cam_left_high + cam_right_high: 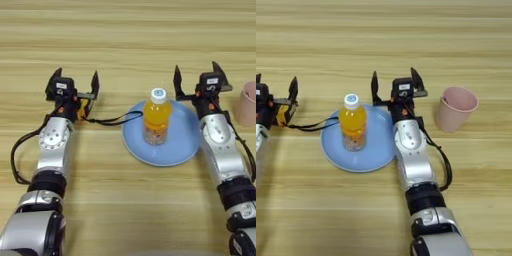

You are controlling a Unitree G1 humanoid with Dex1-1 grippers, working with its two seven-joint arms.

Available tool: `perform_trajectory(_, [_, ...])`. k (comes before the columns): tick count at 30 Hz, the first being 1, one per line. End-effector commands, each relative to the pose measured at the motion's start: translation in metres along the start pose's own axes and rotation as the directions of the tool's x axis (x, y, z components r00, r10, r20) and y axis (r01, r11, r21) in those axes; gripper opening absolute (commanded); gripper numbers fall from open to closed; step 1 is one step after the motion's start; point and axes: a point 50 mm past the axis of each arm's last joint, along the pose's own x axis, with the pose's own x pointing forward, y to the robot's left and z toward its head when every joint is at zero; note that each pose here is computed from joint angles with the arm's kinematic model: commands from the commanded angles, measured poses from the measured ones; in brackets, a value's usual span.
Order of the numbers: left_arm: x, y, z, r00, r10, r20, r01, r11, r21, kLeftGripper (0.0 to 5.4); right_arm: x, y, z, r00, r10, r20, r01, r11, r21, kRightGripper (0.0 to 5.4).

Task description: Move the objects on the table

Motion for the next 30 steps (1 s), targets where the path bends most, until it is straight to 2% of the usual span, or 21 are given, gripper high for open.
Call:
perform_trajectory(1, [0.001, -0.004, 0.001, 1.0, 0.006, 0.008, -0.006, 1.0, 0.002, 5.36, -0.017, -0.007, 0.01, 1.0, 0.021, 0.0, -0.021, 0.999, -0.03, 5.4])
perform_trajectory(7, [0.001, -0.01, 0.001, 1.0, 0.012, 0.012, -0.012, 1.0, -0.001, 5.36, -0.044, -0.024, 0.029, 0.998, 0.05, -0.024, -0.051, 0.998, -0.038, 5.4])
perform_trajectory(11, [0.002, -0.014, 0.001, 1.0, 0.017, 0.014, -0.017, 1.0, -0.002, 5.36, -0.064, -0.041, 0.032, 0.983, 0.098, -0.153, -0.114, 0.988, -0.105, 5.4])
perform_trajectory(16, [0.002, -0.018, 0.001, 1.0, 0.021, 0.017, -0.021, 1.0, -0.002, 5.36, -0.077, -0.054, 0.034, 0.946, 0.185, -0.265, -0.217, 0.972, -0.095, 5.4])
perform_trajectory(20, [0.002, -0.02, 0.001, 1.0, 0.025, 0.018, -0.025, 1.0, -0.001, 5.36, -0.082, -0.062, 0.04, 0.928, 0.244, -0.283, -0.276, 0.958, -0.08, 5.4])
perform_trajectory(24, [0.003, -0.02, 0.001, 1.0, 0.026, 0.018, -0.026, 1.0, 0.003, 5.36, -0.087, -0.054, 0.044, 0.903, 0.332, -0.272, -0.352, 0.935, -0.028, 5.4])
perform_trajectory(30, [0.003, -0.019, 0.001, 0.999, 0.028, 0.019, -0.028, 1.0, 0.005, 5.36, -0.093, -0.024, 0.041, 0.838, 0.481, -0.256, -0.491, 0.871, 0.03, 5.4])
